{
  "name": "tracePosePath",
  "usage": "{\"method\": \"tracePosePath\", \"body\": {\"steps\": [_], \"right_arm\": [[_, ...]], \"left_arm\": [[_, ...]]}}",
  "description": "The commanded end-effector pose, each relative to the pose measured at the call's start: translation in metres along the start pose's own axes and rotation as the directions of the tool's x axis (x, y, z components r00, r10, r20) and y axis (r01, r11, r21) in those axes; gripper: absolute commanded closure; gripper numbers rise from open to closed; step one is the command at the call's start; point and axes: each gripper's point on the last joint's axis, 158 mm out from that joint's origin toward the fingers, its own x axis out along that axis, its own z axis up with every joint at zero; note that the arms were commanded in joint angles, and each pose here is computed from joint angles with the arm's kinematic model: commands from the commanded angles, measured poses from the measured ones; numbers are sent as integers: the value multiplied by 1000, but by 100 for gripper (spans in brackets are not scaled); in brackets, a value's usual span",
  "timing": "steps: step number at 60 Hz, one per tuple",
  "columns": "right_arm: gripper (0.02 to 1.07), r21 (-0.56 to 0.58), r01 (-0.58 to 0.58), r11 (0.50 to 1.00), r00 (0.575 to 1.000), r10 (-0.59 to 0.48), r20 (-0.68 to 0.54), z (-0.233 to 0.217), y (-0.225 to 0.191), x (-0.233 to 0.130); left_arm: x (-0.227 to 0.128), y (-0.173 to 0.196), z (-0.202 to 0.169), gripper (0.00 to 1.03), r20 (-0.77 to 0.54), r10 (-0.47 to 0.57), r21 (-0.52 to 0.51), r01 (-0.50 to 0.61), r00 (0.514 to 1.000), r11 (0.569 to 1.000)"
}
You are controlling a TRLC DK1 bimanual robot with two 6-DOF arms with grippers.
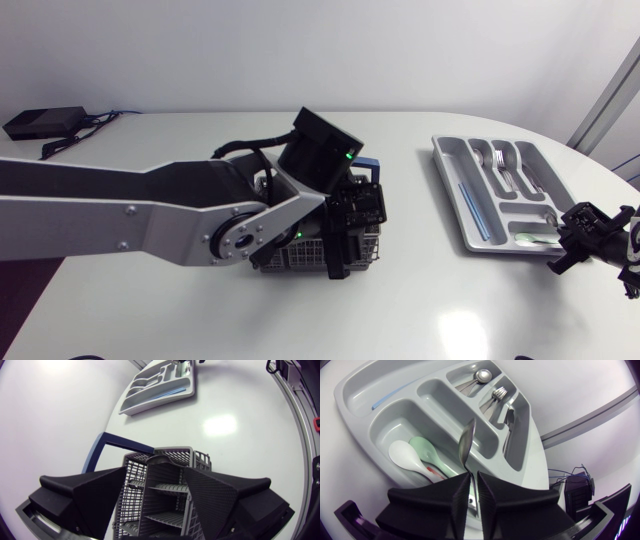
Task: Unload the cutlery basket into the drawer organizer.
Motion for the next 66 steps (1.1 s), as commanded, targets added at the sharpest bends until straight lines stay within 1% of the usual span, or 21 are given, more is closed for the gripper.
{"method": "tracePosePath", "body": {"steps": [1, 2, 4, 8, 13, 14, 21, 24, 27, 33, 37, 38, 40, 48, 53, 59, 66], "right_arm": [[69, -15, -8, 1000, 1000, 8, -22, -6, 8, 4], [65, -17, -3, 1000, 1000, 3, -27, -6, 7, 4], [59, -24, 9, 1000, 999, -10, -36, -8, 7, 5], [54, -28, 16, 999, 999, -17, -38, -8, 9, 4], [42, -24, 6, 1000, 999, -7, -38, -8, 13, 3], [38, -21, 5, 1000, 999, -5, -39, -8, 14, 2], [30, -2, 19, 1000, 999, -19, -32, -5, 11, -5], [24, 8, 36, 999, 999, -35, -24, -1, 6, -13], [21, 22, 43, 999, 999, -42, -17, 2, 3, -19], [20, 40, 44, 998, 999, -44, -1, 9, 4, -32], [20, 48, 46, 998, 999, -47, 17, 15, 3, -40], [20, 53, 45, 998, 999, -46, 22, 17, 2, -42], [20, 64, 40, 997, 999, -42, 34, 21, 2, -47], [20, 78, 25, 997, 997, -30, 65, 33, 5, -60], [20, 67, 19, 998, 996, -25, 90, 41, 12, -67], [20, 56, 14, 998, 994, -20, 105, 49, 18, -75], [20, 55, 11, 998, 992, -18, 122, 56, 20, -83]], "left_arm": [[8, -8, -8, 22, -29, 0, 108, 3, 1000, 994], [7, -8, -7, 22, -28, 1, 115, 2, 1000, 993], [9, -6, -6, 22, -34, 12, 160, -7, 999, 987], [10, -4, -2, 22, -29, 16, 194, -10, 999, 981], [12, -2, -1, 22, -33, 21, 230, -13, 999, 973], [13, -3, 0, 22, -36, 22, 242, -13, 999, 970], [16, -4, -2, 22, -44, 20, 281, -7, 999, 960], [16, -2, -1, 22, -44, 22, 294, -8, 999, 956], [19, -1, 0, 22, -51, 21, 310, -4, 998, 951], [20, 0, 2, 25, -59, 14, 333, 7, 998, 943], [21, 0, 3, 31, -64, 7, 347, 16, 998, 938], [21, -1, 3, 35, -71, -1, 357, 26, 997, 934], [21, -2, 5, 39, -71, -4, 373, 30, 997, 928], [24, -1, 8, 48, -77, -12, 412, 43, 997, 910], [28, 2, 11, 48, -82, -16, 425, 50, 997, 904], [35, -1, 13, 59, -88, -26, 468, 64, 996, 881], [44, -3, 8, 61, -111, -39, 508, 91, 993, 857]]}}
